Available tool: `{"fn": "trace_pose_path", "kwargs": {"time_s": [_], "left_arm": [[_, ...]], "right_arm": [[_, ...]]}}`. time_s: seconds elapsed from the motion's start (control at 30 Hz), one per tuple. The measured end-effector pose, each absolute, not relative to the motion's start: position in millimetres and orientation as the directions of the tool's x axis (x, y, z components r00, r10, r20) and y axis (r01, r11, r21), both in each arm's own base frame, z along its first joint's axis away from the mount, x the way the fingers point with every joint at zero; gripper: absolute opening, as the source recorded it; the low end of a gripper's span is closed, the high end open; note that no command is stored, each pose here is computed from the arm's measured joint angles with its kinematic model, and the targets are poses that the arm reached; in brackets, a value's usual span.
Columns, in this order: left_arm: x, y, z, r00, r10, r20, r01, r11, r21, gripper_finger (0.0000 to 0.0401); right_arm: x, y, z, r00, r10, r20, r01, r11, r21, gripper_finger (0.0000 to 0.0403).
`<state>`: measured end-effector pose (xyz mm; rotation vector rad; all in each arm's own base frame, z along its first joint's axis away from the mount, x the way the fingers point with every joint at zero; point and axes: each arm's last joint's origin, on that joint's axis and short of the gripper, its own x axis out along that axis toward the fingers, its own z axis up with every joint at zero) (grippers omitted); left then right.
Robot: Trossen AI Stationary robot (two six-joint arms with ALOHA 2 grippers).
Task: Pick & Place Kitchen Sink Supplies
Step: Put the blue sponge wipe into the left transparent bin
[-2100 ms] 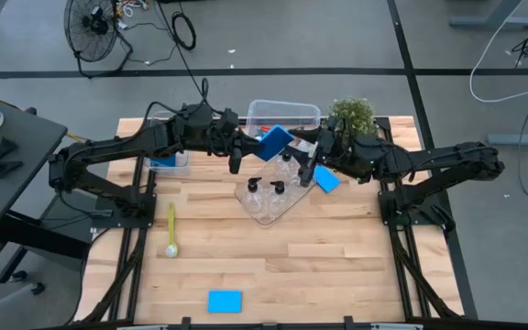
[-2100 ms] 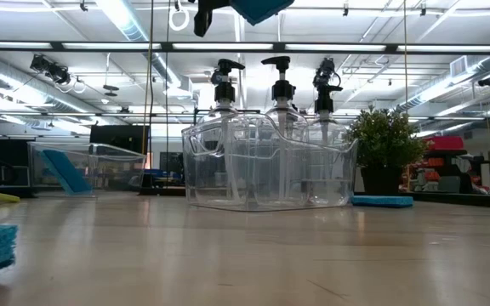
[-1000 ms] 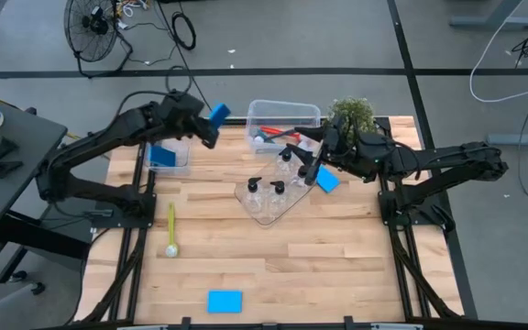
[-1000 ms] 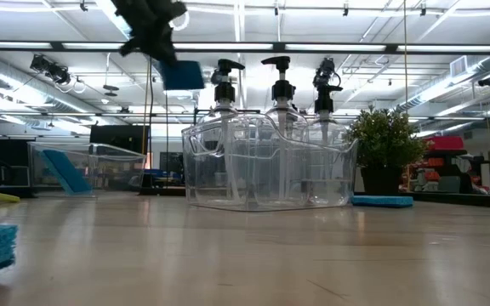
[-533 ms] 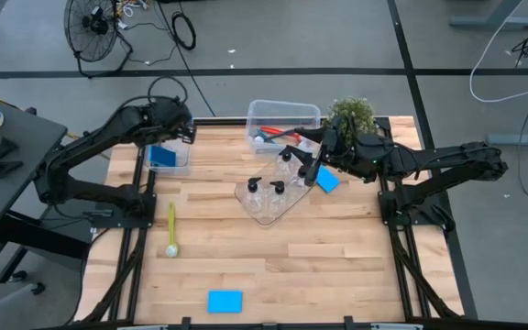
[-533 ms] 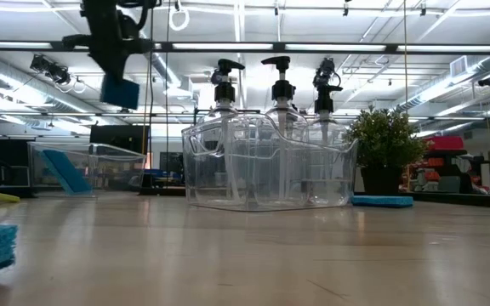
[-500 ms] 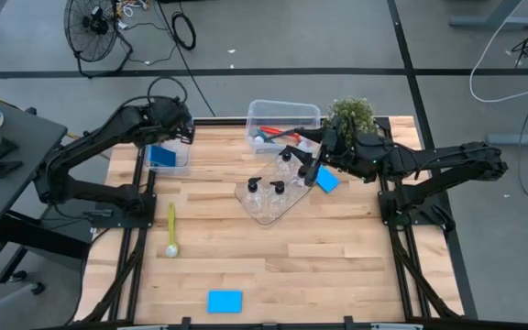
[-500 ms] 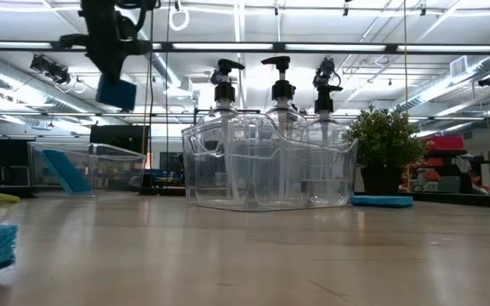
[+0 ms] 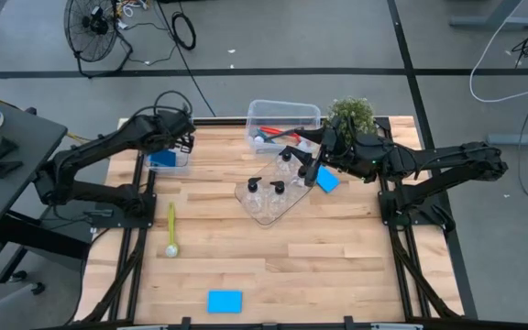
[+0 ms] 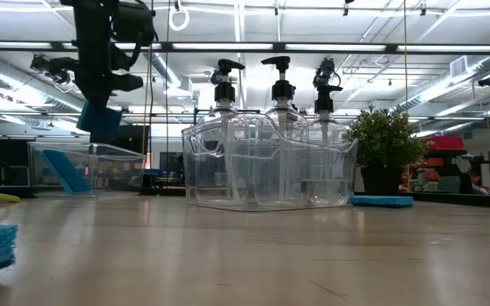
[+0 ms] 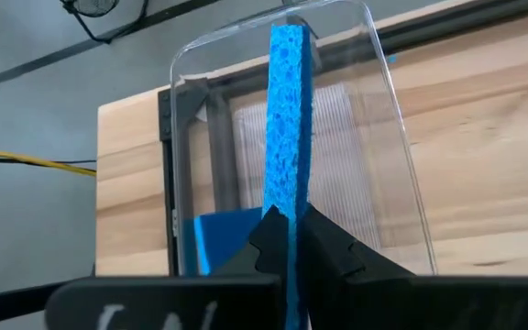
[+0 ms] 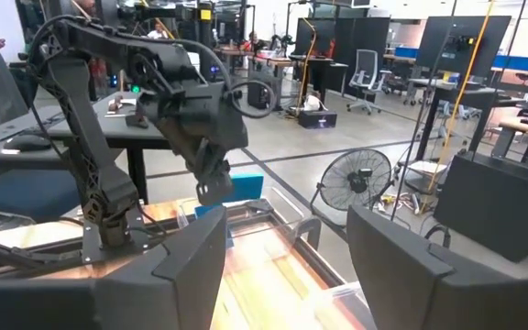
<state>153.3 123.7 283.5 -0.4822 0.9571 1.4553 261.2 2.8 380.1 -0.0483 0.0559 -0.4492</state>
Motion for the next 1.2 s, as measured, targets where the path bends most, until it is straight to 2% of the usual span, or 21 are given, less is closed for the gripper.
{"fn": "trace_pose_path", "kwargs": {"time_s": [0.17, 0.37, 0.5, 0.7, 0.8, 0.9, 1.03, 1.2], "left_arm": [[153, 124, 272, -0.157, 0.606, -0.780, -0.956, 0.106, 0.275, 0.0032], [152, 123, 267, -0.169, 0.596, -0.785, -0.946, 0.124, 0.298, 0.0072], [152, 123, 267, -0.165, 0.598, -0.784, -0.946, 0.128, 0.297, 0.0127], [153, 123, 267, -0.150, 0.584, -0.798, -0.950, 0.138, 0.279, 0.0238], [155, 122, 266, -0.109, 0.553, -0.826, -0.958, 0.165, 0.236, 0.0282], [158, 121, 268, -0.041, 0.509, -0.860, -0.967, 0.198, 0.162, 0.0308], [170, 119, 285, 0.086, 0.523, -0.848, -0.967, 0.249, 0.055, 0.0320], [189, 116, 325, 0.283, 0.610, -0.740, -0.929, 0.365, -0.055, 0.0317]], "right_arm": [[261, 3, 380, 0.899, -0.435, -0.043, 0.433, 0.900, -0.059, 0.0226], [261, 3, 380, 0.900, -0.434, -0.043, 0.432, 0.900, -0.059, 0.0226], [261, 3, 380, 0.900, -0.433, -0.043, 0.430, 0.901, -0.059, 0.0226], [261, 3, 379, 0.899, -0.434, -0.051, 0.430, 0.900, -0.075, 0.0226], [260, 3, 380, 0.899, -0.435, -0.053, 0.430, 0.900, -0.075, 0.0226], [256, 2, 378, 0.897, -0.435, -0.085, 0.428, 0.900, -0.085, 0.0226], [247, 2, 374, 0.887, -0.435, -0.157, 0.423, 0.900, -0.109, 0.0226], [236, 1, 365, 0.855, -0.437, -0.279, 0.437, 0.897, -0.069, 0.0226]]}}
